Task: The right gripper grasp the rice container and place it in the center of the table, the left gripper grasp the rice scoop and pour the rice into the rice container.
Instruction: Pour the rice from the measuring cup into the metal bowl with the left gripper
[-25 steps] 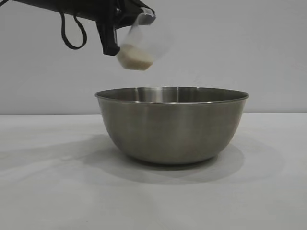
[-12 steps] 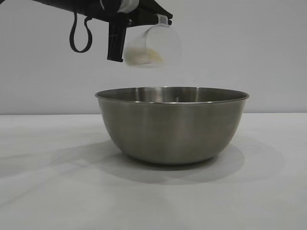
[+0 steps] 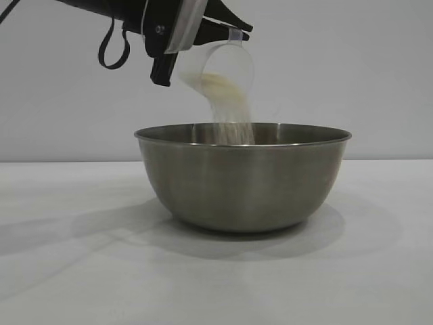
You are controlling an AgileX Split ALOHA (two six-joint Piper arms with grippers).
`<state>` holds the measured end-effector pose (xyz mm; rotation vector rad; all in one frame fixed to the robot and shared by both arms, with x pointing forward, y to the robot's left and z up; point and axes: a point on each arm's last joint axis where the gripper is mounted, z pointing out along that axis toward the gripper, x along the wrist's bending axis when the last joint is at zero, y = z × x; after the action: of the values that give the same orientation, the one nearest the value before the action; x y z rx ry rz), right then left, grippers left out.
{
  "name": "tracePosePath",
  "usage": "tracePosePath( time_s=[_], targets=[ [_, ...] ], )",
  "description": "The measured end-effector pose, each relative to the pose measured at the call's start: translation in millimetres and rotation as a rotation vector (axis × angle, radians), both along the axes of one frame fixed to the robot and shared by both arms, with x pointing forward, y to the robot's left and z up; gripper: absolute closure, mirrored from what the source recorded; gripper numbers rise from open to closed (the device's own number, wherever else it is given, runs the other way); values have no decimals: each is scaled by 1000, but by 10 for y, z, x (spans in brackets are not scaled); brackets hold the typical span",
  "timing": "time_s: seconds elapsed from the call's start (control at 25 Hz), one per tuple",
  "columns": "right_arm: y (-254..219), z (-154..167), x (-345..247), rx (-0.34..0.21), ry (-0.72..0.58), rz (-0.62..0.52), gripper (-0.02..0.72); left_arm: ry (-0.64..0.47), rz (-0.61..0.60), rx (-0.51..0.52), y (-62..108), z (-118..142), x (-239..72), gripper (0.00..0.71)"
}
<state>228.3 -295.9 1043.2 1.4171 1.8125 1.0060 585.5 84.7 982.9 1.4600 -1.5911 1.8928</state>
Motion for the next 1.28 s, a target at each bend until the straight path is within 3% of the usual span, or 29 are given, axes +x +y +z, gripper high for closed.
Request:
tracePosePath(
  time_s=[0.4, 0.68, 0.92, 1.08, 1.28],
  targets=[
    [0, 0, 0, 0, 0, 0, 206, -136, -30, 69, -26, 9, -19, 710],
    [0, 0, 0, 0, 0, 0, 206, -322, -87, 173, -41, 8, -46, 710],
    [0, 0, 0, 0, 0, 0, 206, -412, -150, 170, -74, 41, -96, 710],
    [0, 0, 0, 0, 0, 0, 206, -409, -155, 155, -81, 51, -105, 710],
    [0, 0, 0, 0, 0, 0, 206, -206, -133, 43, -80, 55, -101, 710]
  ],
)
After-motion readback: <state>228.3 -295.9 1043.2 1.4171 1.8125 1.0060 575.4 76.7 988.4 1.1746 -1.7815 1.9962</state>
